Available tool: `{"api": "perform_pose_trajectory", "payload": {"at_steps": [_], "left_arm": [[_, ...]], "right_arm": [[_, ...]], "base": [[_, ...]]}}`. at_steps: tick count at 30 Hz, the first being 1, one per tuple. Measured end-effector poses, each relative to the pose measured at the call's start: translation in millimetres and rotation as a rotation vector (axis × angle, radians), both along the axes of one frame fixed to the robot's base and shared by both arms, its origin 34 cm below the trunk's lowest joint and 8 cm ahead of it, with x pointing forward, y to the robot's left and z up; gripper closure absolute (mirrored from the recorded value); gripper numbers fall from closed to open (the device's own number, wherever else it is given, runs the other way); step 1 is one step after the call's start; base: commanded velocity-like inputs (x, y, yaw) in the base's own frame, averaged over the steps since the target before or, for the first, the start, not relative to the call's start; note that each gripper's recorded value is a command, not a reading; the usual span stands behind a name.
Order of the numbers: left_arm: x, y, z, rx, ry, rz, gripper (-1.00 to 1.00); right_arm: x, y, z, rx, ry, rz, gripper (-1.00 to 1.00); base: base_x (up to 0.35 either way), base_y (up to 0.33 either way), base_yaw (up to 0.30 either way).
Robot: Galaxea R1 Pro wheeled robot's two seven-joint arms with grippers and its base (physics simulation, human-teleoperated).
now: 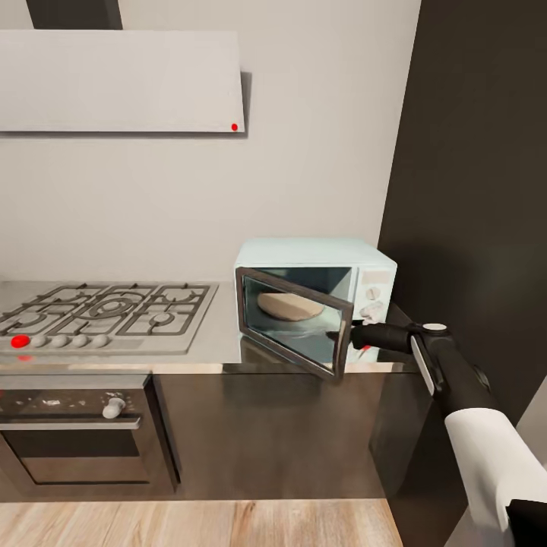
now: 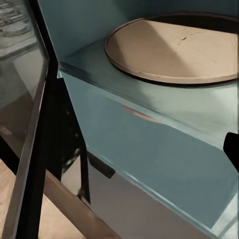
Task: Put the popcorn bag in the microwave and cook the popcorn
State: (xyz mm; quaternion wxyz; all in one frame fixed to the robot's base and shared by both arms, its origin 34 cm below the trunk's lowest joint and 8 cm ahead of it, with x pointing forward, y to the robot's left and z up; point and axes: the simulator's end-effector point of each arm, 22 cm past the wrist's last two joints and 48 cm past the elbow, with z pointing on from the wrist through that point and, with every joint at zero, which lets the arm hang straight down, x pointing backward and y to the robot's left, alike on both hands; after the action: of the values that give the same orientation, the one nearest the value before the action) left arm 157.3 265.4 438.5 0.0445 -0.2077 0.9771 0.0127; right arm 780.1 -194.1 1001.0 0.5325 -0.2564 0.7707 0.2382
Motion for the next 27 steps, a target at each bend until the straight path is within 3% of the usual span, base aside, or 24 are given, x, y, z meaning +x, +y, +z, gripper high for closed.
{"api": "perform_pose_trajectory", "payload": {"at_steps": [19, 27], "left_arm": [[1.1, -0.6, 0.0, -0.004, -0.004, -0.002, -1.00], [1.1, -1.2, 0.0, -0.005, -0.005, -0.001, -1.00]], "right_arm": [[0.6, -3.8, -6.5, -0.037, 0.009, -0.009, -1.00], [0.2, -2.6, -6.9, -0.035, 0.011, -0.005, -1.00]], "base": [[-0.067, 0.037, 0.000], [-0.089, 0.247, 0.000]]}}
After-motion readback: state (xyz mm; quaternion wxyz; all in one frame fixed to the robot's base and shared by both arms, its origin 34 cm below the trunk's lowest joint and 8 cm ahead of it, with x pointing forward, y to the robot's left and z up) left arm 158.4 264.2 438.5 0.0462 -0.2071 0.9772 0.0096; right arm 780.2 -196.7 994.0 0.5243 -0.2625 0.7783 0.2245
